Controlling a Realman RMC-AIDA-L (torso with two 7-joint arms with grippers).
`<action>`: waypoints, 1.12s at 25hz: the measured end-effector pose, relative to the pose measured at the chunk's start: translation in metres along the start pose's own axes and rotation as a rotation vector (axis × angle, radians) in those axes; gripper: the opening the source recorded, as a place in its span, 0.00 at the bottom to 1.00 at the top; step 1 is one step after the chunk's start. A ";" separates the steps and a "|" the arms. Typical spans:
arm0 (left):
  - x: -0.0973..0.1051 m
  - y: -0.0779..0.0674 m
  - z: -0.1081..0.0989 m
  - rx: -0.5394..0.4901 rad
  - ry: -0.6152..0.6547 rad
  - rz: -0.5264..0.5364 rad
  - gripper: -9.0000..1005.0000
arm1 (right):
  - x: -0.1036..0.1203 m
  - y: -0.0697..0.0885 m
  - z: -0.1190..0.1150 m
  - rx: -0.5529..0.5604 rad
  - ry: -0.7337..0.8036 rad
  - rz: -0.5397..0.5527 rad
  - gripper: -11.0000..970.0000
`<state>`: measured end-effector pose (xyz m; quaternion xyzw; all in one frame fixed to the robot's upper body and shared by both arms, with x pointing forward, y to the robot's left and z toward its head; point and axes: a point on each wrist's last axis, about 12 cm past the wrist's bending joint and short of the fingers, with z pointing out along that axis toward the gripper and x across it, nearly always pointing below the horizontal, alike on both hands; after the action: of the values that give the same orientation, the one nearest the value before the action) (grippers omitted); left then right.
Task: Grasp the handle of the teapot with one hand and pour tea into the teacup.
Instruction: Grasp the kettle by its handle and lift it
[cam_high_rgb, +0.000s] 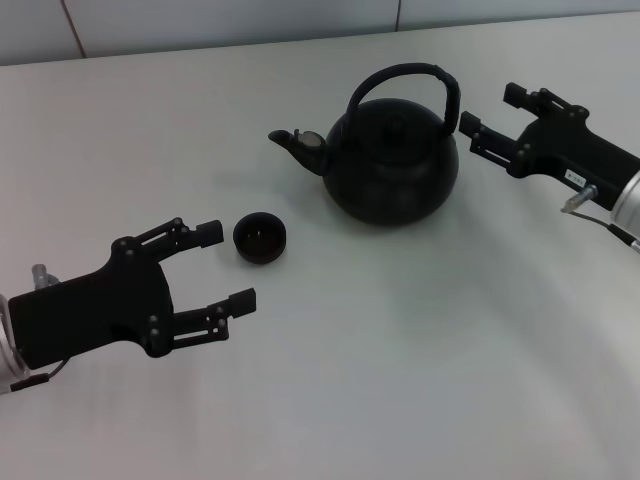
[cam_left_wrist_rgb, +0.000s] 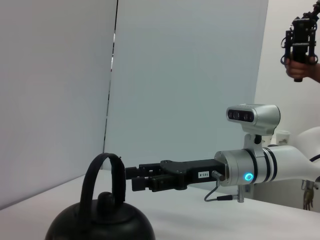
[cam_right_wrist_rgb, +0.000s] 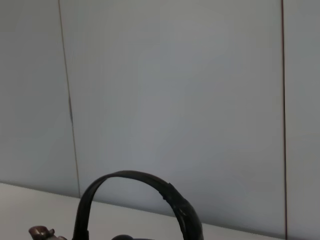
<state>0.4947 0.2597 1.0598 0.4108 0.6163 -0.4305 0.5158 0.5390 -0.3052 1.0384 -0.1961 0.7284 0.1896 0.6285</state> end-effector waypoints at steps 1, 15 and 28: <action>0.000 0.001 0.000 -0.004 0.003 0.001 0.86 | 0.000 0.000 0.002 0.002 0.004 -0.004 0.78; 0.000 0.007 0.003 -0.033 0.024 -0.004 0.86 | -0.009 0.000 0.027 -0.003 0.024 -0.052 0.78; -0.002 0.011 0.005 -0.054 0.036 0.017 0.86 | -0.011 0.000 0.044 0.013 0.063 -0.052 0.78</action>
<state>0.5068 0.2583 1.0604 0.4097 0.6331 -0.4019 0.5194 0.5775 -0.2812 1.0431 -0.2168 0.7438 0.1620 0.6112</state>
